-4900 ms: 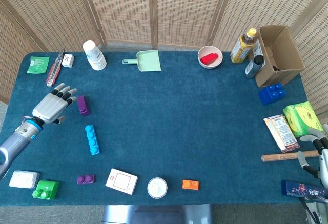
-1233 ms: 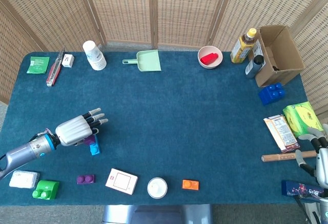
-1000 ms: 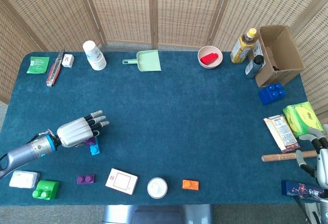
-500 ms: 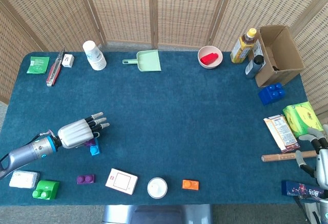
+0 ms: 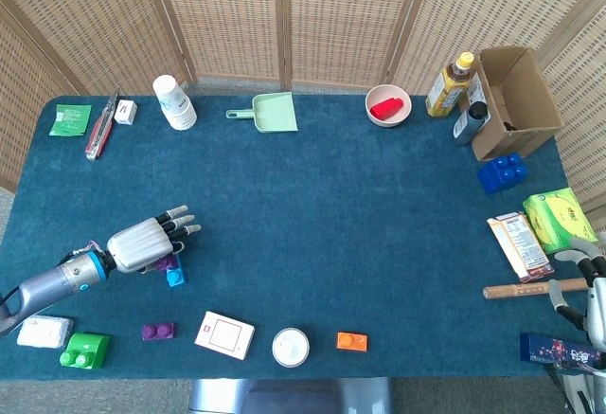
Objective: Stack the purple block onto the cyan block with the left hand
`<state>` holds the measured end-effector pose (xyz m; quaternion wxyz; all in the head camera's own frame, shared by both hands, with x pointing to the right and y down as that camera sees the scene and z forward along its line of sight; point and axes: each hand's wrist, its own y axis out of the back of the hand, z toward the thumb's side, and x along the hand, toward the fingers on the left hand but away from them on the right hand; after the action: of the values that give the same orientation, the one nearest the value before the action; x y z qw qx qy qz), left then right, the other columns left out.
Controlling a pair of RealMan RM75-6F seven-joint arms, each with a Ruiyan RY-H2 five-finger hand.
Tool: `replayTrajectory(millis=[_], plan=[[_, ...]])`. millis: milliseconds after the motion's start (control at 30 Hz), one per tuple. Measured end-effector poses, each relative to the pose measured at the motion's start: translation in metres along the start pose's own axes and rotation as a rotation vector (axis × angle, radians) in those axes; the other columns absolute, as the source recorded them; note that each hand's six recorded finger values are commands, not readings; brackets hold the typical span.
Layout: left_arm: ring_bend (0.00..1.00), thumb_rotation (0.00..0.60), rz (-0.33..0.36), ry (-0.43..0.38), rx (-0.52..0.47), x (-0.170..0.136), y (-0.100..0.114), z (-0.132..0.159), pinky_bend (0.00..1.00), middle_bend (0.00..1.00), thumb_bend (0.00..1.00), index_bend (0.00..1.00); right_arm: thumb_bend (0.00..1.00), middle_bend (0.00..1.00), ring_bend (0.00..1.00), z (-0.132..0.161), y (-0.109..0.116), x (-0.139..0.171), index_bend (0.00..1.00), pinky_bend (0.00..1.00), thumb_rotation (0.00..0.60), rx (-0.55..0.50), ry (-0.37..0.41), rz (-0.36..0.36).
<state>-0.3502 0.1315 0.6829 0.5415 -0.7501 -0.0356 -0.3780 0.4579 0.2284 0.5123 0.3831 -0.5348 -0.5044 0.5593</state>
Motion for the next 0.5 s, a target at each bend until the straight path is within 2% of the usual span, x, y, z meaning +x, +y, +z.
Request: replayTrajectory(millis=[167,500], plan=[[0.05,0.6,-0.017,0.02,-0.058,0.0038,-0.0001,0.0017,0.0,0.14,0.33,0.61,0.34,0.29,0.11,-0.0041,0.0013,0.0021,0.38,0.2,0.6,0.0,-0.008,-0.001],[0.04,0.6,-0.029,0.042,-0.059,0.0043,-0.0003,0.0021,0.0,0.14,0.33,0.62,0.34,0.28,0.11,-0.0066,0.0016,0.0028,0.38,0.2,0.6,-0.003,-0.014,-0.005]])
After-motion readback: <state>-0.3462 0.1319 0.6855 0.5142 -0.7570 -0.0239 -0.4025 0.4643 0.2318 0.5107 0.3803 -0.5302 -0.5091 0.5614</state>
